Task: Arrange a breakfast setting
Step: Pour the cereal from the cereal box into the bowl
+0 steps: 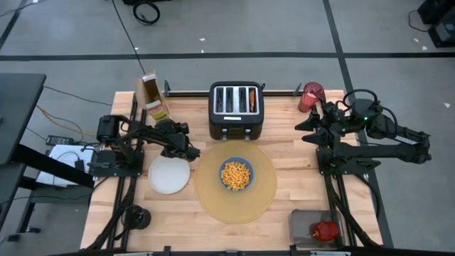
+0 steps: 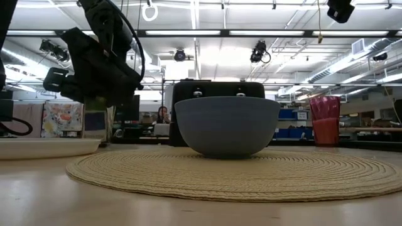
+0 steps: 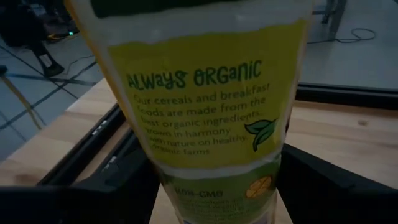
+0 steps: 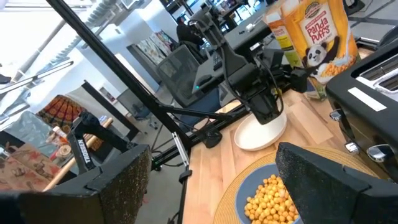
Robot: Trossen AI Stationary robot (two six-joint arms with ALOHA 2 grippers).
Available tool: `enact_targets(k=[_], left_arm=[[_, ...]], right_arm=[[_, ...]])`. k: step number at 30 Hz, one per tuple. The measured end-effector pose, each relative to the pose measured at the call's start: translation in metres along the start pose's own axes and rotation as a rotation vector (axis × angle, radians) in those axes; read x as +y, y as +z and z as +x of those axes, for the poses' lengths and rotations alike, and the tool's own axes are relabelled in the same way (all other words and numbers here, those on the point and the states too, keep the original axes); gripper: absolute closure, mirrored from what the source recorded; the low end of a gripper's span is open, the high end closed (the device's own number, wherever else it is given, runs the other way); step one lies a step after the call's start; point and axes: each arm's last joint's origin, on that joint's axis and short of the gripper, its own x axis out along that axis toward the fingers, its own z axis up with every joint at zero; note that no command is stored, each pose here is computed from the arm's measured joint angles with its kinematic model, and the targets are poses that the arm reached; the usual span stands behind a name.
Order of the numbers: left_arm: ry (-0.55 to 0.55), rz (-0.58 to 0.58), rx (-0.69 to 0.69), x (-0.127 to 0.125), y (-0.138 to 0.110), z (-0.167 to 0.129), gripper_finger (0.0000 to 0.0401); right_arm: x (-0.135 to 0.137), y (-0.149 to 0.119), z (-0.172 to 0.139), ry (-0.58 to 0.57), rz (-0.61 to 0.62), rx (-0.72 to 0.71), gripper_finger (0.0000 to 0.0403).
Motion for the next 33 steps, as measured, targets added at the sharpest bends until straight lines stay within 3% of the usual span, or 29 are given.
enact_targets(k=[5, 10, 14, 20, 27, 33], left_arm=[[0.026, -0.001, -0.009, 0.0, 0.003, 0.006, 0.0129], [0.063, -0.055, -0.008, -0.001, 0.007, 0.014, 0.0175], [0.077, -0.105, -0.003, -0.001, 0.012, 0.019, 0.0186], [0.057, -0.163, -0.004, -0.003, 0.016, 0.02, 0.0152], [0.024, -0.154, 0.012, -0.002, 0.012, 0.011, 0.01], [-0.019, -0.156, 0.043, 0.002, 0.013, -0.002, 0.0088]], right_arm=[[0.0, 0.0, 0.0, -0.001, -0.001, 0.0, 0.0055], [0.0, 0.0, 0.0, -0.002, 0.004, -0.001, 0.0055], [0.0, 0.0, 0.0, -0.002, 0.014, -0.001, 0.0055], [0.0, 0.0, 0.0, -0.003, 0.016, -0.001, 0.0055], [0.0, 0.0, 0.0, -0.002, 0.017, -0.001, 0.0055], [0.0, 0.0, 0.0, -0.007, 0.017, -0.001, 0.0055]])
